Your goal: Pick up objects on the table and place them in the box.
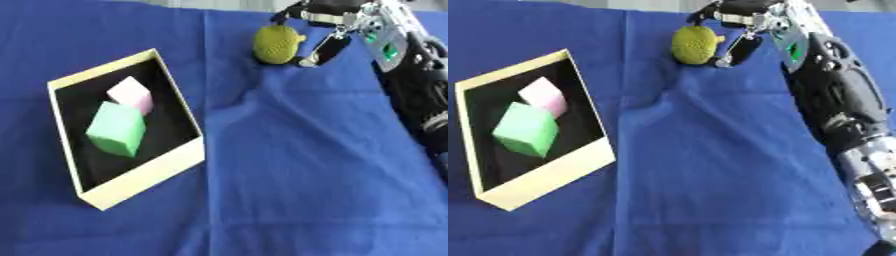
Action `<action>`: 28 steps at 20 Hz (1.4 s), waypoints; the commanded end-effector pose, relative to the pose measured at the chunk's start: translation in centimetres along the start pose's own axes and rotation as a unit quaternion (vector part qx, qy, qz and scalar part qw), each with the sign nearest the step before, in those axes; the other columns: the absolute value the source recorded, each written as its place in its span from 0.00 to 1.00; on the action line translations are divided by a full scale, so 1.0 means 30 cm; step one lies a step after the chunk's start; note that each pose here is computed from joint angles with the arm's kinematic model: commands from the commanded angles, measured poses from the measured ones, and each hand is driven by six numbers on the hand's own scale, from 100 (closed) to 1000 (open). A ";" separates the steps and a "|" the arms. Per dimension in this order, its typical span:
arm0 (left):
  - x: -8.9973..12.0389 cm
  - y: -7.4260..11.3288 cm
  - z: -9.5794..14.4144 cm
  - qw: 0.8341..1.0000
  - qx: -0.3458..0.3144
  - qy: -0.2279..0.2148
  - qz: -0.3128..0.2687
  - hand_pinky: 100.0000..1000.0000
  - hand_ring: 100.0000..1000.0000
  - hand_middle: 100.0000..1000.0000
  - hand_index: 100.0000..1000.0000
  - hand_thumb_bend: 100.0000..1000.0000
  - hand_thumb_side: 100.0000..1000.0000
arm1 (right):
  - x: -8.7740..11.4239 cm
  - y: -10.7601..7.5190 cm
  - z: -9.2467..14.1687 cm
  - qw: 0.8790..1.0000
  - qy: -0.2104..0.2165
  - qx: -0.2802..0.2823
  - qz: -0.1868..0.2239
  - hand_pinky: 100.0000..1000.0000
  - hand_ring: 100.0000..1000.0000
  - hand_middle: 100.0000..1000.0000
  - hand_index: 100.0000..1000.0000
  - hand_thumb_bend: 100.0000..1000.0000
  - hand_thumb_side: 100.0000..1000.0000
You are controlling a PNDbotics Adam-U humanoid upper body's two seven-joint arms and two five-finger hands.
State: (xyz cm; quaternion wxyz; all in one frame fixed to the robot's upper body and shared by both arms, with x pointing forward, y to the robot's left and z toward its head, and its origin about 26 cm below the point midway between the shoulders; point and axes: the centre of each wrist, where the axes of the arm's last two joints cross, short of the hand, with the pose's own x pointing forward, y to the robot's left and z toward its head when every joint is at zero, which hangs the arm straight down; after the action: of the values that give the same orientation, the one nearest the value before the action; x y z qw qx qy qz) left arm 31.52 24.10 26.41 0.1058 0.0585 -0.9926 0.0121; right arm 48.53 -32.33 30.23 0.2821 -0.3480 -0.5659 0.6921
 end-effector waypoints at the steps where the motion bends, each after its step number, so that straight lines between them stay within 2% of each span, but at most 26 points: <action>1: 0.017 0.003 -0.026 1.000 -0.003 -0.016 0.002 0.67 0.84 0.77 0.80 0.08 0.61 | -0.016 -0.040 0.017 1.000 -0.001 0.007 0.030 0.89 0.93 0.78 0.97 0.26 0.06; 8: 0.018 0.001 -0.029 1.000 -0.004 -0.015 0.004 0.67 0.84 0.77 0.79 0.07 0.61 | -0.016 -0.043 0.012 0.999 0.020 -0.023 0.032 0.86 0.89 0.71 0.94 0.23 0.05; 11: 0.017 0.002 -0.026 1.000 -0.004 -0.012 0.003 0.67 0.84 0.77 0.79 0.08 0.61 | -0.014 -0.038 0.007 0.999 0.023 -0.046 0.017 0.85 0.86 0.59 0.85 0.04 0.06; 12: 0.017 0.002 -0.026 1.000 -0.005 -0.012 0.003 0.67 0.84 0.77 0.79 0.08 0.61 | -0.013 -0.042 0.007 0.998 0.022 -0.052 0.011 0.85 0.86 0.58 0.84 0.05 0.03; 13: 0.017 0.002 -0.025 1.000 -0.005 -0.012 0.003 0.67 0.84 0.77 0.79 0.07 0.61 | -0.011 -0.049 0.008 0.998 0.022 -0.059 0.007 0.84 0.84 0.53 0.79 0.00 0.01; 17: 0.017 -0.003 -0.024 1.000 -0.005 -0.010 0.006 0.67 0.84 0.77 0.79 0.07 0.62 | -0.001 -0.074 0.009 0.995 0.045 -0.087 0.007 0.79 0.73 0.38 0.65 0.00 0.00; 21: 0.018 -0.007 -0.026 1.000 -0.006 -0.010 0.009 0.67 0.84 0.77 0.80 0.07 0.62 | 0.011 -0.051 -0.010 0.991 0.069 -0.116 0.018 0.73 0.61 0.23 0.50 0.00 0.00; 23: 0.018 -0.008 -0.025 1.000 -0.006 -0.009 0.010 0.67 0.84 0.77 0.80 0.07 0.62 | 0.013 -0.039 -0.017 0.990 0.071 -0.124 0.019 0.73 0.59 0.21 0.48 0.05 0.00; 28: 0.018 -0.007 -0.024 1.000 -0.007 -0.008 0.009 0.66 0.84 0.77 0.80 0.07 0.62 | 0.019 -0.045 -0.017 0.988 0.057 -0.146 0.017 0.72 0.57 0.18 0.46 0.02 0.00</action>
State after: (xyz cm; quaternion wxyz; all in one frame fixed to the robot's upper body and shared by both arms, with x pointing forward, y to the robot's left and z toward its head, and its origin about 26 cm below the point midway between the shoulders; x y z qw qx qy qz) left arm 31.54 23.84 26.46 0.1133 0.0517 -0.9922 0.0097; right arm 48.98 -31.00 29.65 0.2653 -0.4214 -0.6300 0.5959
